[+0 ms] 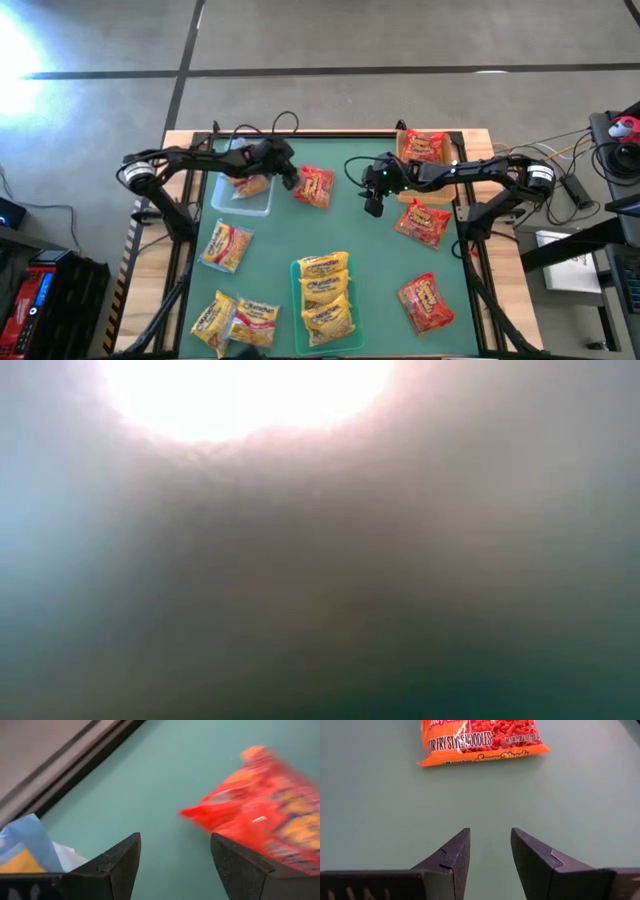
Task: Sort Maruchan noodles
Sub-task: Put the top red noodle pack into the orange bin
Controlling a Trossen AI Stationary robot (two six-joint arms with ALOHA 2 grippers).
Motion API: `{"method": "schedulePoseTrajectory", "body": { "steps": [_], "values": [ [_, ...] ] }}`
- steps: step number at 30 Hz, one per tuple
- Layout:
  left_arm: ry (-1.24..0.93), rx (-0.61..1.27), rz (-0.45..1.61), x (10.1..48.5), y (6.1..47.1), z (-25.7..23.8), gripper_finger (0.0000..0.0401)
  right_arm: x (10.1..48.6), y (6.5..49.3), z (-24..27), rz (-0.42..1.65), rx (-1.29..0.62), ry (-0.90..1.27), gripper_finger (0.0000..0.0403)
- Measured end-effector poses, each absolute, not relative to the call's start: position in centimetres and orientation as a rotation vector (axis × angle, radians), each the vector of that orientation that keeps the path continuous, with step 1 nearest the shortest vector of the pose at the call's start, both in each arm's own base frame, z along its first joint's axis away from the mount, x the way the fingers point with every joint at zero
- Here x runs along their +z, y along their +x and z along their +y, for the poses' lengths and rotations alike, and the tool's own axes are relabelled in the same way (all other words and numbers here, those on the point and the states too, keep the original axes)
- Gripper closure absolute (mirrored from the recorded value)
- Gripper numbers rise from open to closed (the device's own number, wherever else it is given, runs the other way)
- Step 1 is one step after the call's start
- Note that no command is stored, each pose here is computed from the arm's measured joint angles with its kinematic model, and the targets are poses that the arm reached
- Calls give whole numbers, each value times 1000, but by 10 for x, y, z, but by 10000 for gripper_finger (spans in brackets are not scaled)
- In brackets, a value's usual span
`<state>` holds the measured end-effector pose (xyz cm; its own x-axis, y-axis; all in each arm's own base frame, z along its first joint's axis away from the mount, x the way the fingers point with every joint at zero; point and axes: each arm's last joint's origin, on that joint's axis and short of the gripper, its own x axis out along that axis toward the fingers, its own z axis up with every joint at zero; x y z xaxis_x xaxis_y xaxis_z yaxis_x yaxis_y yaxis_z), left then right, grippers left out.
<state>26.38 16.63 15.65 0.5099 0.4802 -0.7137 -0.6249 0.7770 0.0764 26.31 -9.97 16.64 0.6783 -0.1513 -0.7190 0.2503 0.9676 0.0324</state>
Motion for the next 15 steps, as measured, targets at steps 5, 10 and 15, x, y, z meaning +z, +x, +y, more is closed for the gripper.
{"method": "schedulePoseTrajectory", "body": {
  "steps": [5, 10, 15],
  "values": [
    [-172, 754, 823, 157, 254, 176, 178, 166, 263, -100, 795, -226, 133, 271],
    [-154, 835, 822, 161, 247, 185, 178, 166, 263, -100, 794, -231, 143, 271],
    [-213, 733, 739, 186, 249, 167, 178, 166, 263, -100, 794, -231, 143, 271]
  ]
}}
